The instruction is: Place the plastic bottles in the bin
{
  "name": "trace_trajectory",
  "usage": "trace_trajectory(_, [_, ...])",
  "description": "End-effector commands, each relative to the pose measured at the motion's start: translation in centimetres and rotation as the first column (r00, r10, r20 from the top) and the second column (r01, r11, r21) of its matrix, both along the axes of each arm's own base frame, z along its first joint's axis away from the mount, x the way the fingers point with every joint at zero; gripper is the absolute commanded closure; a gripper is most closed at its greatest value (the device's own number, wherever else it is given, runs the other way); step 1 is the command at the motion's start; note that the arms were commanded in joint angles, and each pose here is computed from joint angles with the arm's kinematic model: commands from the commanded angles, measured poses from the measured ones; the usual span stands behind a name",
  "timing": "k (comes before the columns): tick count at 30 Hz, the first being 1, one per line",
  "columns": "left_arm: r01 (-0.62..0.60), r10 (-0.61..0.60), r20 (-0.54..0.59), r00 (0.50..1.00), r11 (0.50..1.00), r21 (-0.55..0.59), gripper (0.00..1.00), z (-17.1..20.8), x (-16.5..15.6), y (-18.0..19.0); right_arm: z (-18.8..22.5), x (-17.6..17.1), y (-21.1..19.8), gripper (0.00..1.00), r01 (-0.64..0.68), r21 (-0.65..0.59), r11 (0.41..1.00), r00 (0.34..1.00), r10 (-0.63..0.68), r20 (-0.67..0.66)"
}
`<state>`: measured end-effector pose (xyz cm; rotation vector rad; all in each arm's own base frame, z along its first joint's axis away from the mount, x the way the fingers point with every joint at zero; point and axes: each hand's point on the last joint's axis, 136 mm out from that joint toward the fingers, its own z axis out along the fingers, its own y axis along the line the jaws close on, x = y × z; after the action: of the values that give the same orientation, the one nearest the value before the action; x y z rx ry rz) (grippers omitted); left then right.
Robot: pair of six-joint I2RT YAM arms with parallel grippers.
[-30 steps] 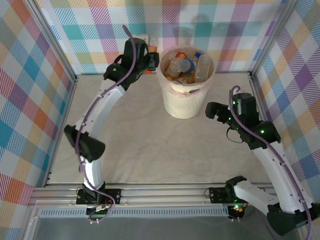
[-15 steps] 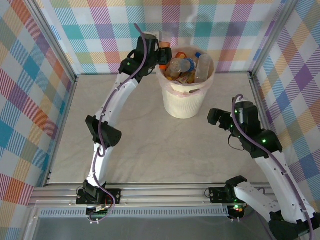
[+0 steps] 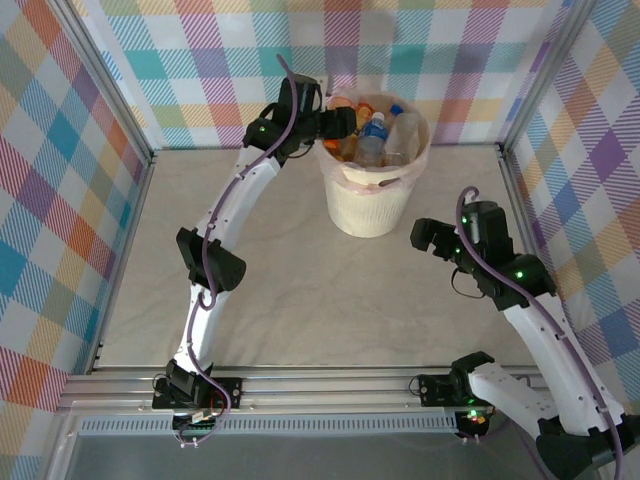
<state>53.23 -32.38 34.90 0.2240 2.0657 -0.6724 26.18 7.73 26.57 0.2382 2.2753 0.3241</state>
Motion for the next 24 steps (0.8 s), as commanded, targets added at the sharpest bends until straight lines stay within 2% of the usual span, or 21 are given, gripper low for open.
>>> trace_trajectory(1, [0.05, -0.05, 0.007, 0.999, 0.998, 0.024, 0.28, 0.5, -0.9, -0.2, 0.0, 0.6, 0.8, 0.0, -0.016, 0.023, 1.0, 1.0, 0.016, -0.004])
trace_trajectory(6, [0.079, -0.08, 0.031, 0.996, 0.997, 0.014, 0.22, 1.4, -1.3, -0.5, -0.2, 0.9, 0.9, 0.0, -0.014, 0.028, 1.0, 1.0, 0.014, -0.002])
trace_trajectory(17, [0.193, -0.189, 0.063, 0.98, 0.98, -0.059, 0.25, 3.4, -3.0, -2.9, -1.0, 1.6, 1.3, 0.0, -0.024, 0.021, 0.999, 0.999, 0.024, -0.025])
trace_trajectory(24, [0.236, -0.231, 0.093, 0.969, 0.971, -0.048, 0.23, 4.2, -4.4, -4.3, -1.4, 1.8, 1.5, 0.0, -0.024, 0.02, 0.999, 0.999, 0.025, -0.037])
